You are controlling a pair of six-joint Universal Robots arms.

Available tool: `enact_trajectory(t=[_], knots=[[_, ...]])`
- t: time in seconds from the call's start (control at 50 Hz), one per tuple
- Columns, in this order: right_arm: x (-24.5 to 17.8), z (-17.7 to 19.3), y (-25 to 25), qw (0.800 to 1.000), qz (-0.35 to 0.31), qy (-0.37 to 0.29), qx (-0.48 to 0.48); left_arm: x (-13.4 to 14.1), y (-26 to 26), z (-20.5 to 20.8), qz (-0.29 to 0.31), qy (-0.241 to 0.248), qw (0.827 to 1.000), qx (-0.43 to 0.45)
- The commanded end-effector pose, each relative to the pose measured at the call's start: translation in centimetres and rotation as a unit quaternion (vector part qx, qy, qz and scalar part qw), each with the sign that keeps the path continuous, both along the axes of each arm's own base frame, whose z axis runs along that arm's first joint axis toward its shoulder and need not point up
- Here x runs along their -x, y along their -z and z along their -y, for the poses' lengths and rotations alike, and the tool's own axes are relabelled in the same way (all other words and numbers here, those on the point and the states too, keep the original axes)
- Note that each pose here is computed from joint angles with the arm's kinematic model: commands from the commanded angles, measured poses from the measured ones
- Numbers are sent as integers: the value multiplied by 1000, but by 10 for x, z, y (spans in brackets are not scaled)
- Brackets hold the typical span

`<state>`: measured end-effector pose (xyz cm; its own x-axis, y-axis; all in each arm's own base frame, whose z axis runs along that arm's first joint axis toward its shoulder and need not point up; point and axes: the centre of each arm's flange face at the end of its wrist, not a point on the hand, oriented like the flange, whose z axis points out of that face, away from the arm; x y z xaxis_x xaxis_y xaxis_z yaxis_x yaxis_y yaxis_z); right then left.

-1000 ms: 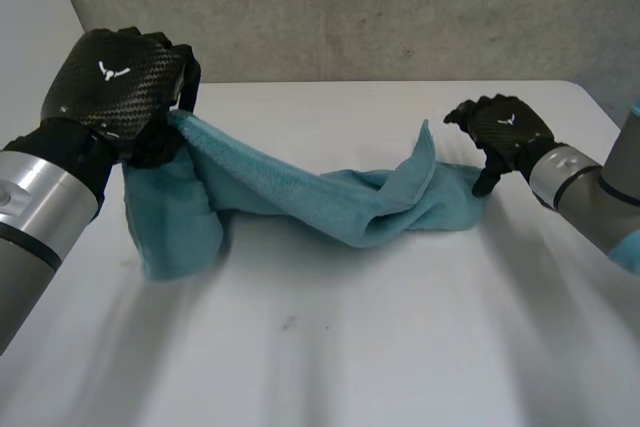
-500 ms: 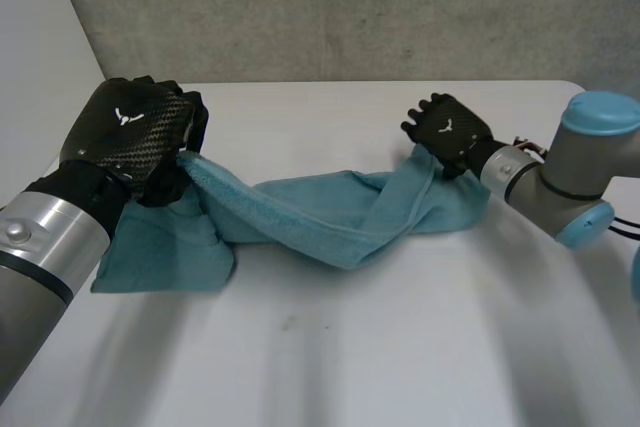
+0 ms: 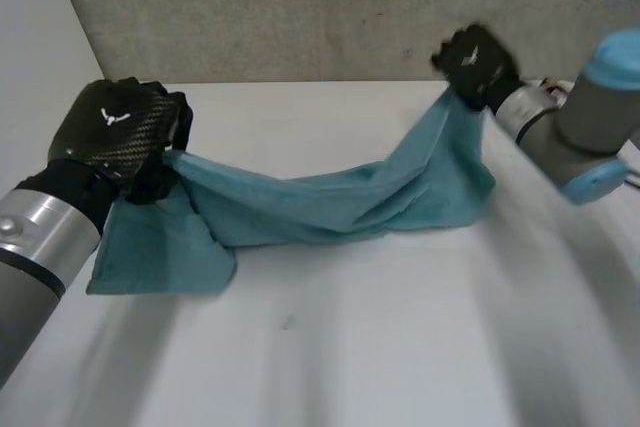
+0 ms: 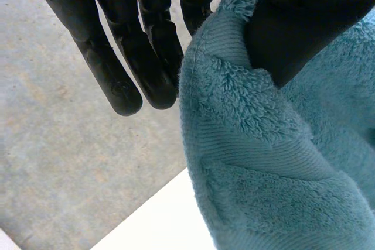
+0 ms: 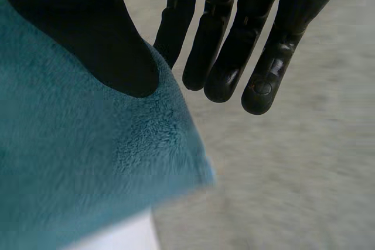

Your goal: Fold the laundry

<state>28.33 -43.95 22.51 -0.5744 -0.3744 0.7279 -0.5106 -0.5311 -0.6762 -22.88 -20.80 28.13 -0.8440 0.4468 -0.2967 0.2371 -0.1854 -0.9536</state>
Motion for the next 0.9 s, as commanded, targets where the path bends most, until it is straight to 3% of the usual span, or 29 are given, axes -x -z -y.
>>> enact_trajectory(t=[0.02,0.12,0.26,0.34,0.4,0.52,0.62,0.66,0.74,0.76,0.82,0.84,0.86,0.9], knots=[[42,-21,-75,995,94,41,-18,-5,-10,10,-6,-15,1000,17],[85,-54,-107,989,103,100,-40,-9,-11,14,-7,-23,1000,18],[107,-96,-105,976,84,138,-145,-14,1,19,-3,-34,999,-4],[112,-135,-65,947,12,151,-283,-16,22,26,10,-41,998,-39],[111,-155,-39,931,-52,141,-333,-17,43,33,24,-44,996,-77],[111,-161,-3,916,-118,125,-362,-17,88,50,49,-52,985,-158],[110,-139,28,899,-138,137,-393,-15,106,73,71,-53,980,-180],[97,-123,29,907,-147,138,-369,-11,107,90,89,-51,981,-165],[72,-85,-1,942,-126,161,-267,-4,90,121,107,-54,987,-106],[65,-66,-23,956,-95,178,-212,0,73,136,107,-55,990,-67],[60,-46,-51,969,-53,193,-148,9,17,166,81,-61,994,34],[56,-24,-108,979,25,202,-32,10,0,172,71,-65,993,66],[56,-24,-108,979,26,202,-31,12,-36,182,46,-70,987,137],[56,-16,-167,971,109,194,85,14,-72,188,18,-76,974,213]])
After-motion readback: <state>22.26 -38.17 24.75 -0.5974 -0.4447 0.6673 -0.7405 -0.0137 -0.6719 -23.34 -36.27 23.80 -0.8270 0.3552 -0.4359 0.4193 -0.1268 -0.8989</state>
